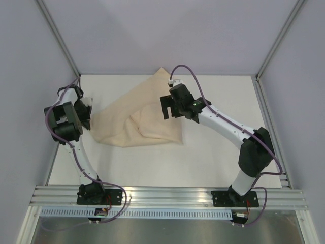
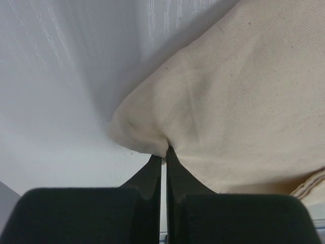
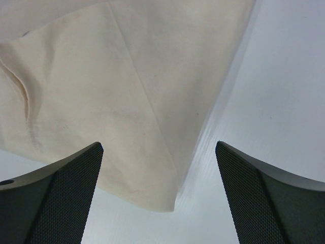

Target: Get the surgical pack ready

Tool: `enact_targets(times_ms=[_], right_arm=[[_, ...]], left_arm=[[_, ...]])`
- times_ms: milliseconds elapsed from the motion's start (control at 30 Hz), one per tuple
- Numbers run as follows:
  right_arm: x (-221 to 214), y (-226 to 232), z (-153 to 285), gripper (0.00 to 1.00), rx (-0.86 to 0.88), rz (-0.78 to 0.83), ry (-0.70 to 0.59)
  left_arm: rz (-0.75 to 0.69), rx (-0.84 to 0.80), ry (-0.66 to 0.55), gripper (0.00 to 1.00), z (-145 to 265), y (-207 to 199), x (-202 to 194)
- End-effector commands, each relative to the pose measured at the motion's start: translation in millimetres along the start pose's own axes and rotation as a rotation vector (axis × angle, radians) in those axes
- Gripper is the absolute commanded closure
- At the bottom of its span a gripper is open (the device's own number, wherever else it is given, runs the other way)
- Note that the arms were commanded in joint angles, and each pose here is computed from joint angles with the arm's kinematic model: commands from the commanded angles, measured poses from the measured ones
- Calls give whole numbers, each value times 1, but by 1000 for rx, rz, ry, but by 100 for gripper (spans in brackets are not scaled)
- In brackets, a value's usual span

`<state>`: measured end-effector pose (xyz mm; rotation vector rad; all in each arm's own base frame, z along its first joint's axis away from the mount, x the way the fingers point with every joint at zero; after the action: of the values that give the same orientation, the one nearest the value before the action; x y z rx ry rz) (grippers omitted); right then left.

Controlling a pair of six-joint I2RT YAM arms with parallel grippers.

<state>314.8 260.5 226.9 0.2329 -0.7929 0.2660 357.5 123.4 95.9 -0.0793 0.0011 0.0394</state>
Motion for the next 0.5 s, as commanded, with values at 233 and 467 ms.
enact_targets(times_ms=[233, 467], right_arm=[[-18, -58, -21, 3, -61, -243, 73], [-23, -64, -66, 5, 84, -304, 130]], left_arm=[[-111, -74, -389, 100, 95, -37, -1], [-295, -103, -475, 100, 146, -99, -15]])
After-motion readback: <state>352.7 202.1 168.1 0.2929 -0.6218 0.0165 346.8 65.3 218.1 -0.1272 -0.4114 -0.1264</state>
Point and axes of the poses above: each gripper's point midway between its finger pads, its own z axis back along the fingers, its own y axis along the line the jaws close on, x = y × z, the point moved 8 cm from there along z, back along the fingers, and after that the axes turned 1 degree about -z, right-handed, at the moved point
